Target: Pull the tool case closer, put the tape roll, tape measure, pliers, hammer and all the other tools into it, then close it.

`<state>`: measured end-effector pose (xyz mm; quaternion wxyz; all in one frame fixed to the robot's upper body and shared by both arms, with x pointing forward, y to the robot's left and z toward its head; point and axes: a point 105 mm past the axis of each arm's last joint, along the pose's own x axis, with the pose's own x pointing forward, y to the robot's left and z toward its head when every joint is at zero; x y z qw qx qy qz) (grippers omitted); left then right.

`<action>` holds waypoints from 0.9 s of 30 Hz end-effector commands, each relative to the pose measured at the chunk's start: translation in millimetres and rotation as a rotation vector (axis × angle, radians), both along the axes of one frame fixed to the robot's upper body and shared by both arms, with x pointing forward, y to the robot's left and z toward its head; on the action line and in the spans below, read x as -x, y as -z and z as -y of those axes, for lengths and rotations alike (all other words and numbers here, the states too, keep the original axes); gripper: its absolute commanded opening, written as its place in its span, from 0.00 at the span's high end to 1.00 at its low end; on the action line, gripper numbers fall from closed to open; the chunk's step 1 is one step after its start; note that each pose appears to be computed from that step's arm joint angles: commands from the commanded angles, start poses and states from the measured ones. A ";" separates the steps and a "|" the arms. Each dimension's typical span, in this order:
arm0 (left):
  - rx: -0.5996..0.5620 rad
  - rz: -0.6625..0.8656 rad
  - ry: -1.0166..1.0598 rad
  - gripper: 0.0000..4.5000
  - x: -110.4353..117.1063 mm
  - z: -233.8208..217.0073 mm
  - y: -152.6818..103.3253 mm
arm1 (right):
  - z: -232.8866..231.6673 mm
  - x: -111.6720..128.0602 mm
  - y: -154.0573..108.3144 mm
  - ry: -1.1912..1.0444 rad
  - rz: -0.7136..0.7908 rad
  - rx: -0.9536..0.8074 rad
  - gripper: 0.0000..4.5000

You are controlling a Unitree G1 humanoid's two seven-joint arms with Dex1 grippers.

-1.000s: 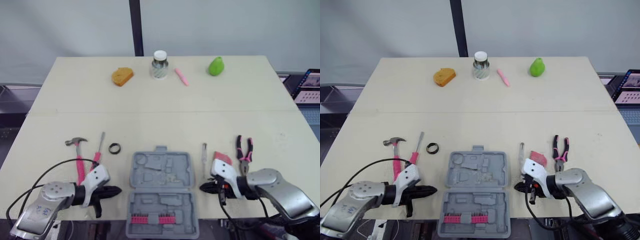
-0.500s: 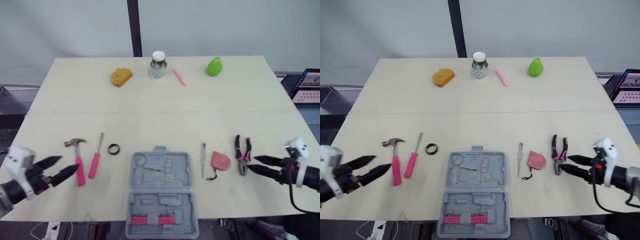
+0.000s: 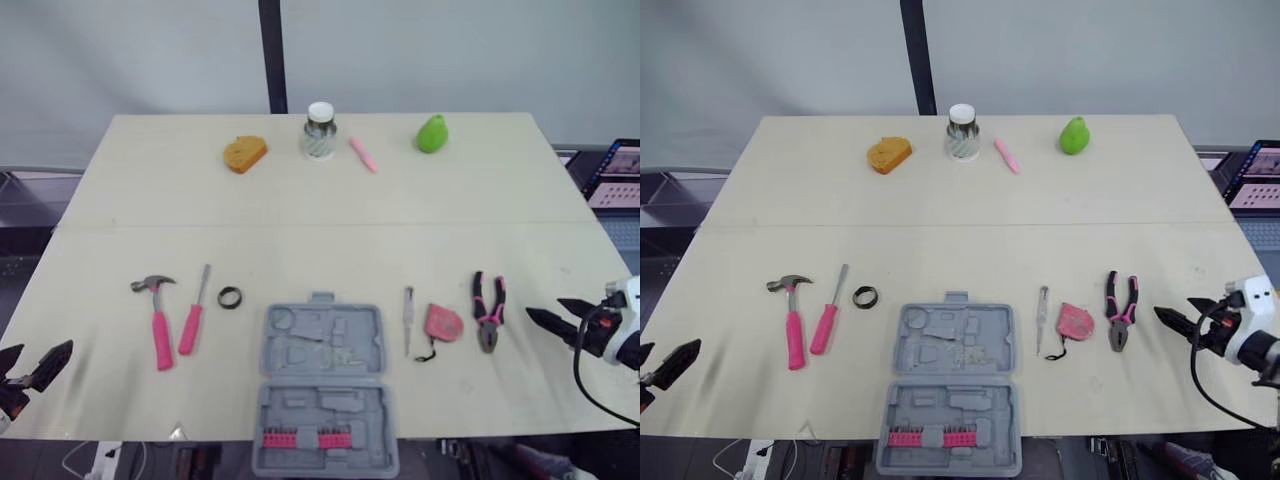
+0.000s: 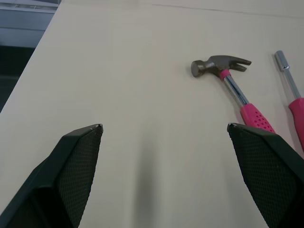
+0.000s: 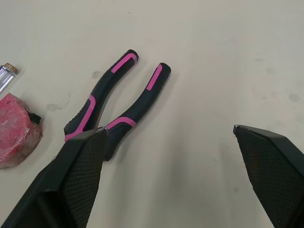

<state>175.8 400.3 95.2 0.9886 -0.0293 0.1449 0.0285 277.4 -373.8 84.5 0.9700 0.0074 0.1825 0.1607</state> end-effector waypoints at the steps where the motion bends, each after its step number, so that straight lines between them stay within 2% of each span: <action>1: -0.008 0.011 0.033 0.00 -5.9 5.4 -3.7 | 1.1 -1.3 -9.7 0.001 0.039 0.023 0.01; 16: 0.006 0.030 0.107 0.00 -32.0 21.1 -7.7 | -3.4 -2.9 -21.2 -0.023 0.081 0.019 0.01; 21: -0.025 0.043 0.219 0.00 -47.2 35.4 -19.5 | -54.9 -14.3 -50.5 -0.228 0.144 -0.045 0.01; 23: -0.055 0.044 0.354 0.00 -59.6 56.3 -27.9 | -94.2 -18.1 -63.1 -0.386 0.162 -0.061 0.01; 27: -0.101 -0.009 0.656 0.00 -76.6 107.0 -28.5 | -185.0 -13.7 -84.4 -0.742 0.176 -0.055 0.01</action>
